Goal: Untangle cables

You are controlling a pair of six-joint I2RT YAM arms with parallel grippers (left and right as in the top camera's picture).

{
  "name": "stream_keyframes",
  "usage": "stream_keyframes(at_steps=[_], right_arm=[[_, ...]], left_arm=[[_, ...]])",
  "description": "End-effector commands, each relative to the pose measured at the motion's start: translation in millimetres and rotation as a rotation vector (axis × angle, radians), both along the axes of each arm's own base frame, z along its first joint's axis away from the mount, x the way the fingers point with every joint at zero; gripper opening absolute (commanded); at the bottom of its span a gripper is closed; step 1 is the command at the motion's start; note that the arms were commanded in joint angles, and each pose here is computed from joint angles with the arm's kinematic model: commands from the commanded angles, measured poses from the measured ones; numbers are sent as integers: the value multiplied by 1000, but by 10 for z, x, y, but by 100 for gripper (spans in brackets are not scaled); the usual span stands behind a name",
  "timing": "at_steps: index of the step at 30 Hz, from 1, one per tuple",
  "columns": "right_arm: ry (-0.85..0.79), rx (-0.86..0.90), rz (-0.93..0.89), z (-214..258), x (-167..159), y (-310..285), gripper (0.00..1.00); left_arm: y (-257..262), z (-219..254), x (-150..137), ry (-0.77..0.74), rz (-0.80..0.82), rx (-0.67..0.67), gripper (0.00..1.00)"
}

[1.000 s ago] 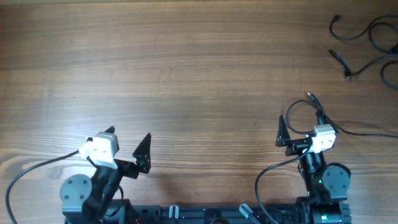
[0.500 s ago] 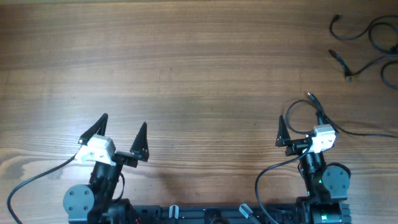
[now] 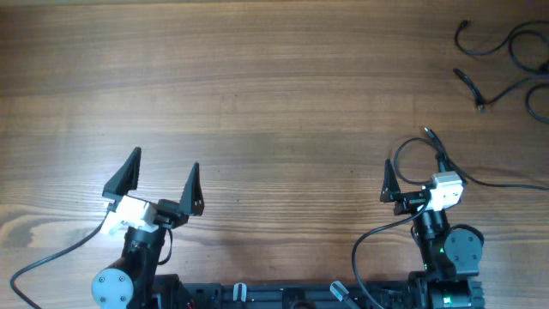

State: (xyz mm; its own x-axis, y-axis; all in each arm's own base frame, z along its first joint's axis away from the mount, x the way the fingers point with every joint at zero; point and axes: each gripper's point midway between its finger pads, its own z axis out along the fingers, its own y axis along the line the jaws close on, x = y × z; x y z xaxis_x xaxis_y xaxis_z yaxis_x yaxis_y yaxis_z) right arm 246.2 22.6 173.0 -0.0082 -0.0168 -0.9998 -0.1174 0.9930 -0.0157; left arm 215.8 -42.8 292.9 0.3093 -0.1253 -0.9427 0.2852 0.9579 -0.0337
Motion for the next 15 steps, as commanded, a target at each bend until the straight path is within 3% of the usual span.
stream_keyframes(at_steps=[1, 15], right_arm=[[-12, -8, -14, 22, -3, -28, 100], [-12, -8, -14, 22, -3, -28, 100]], left_arm=[[-10, -62, 9, -20, -3, 15, 100], [-8, -78, -21, -130, -1, 18, 100]])
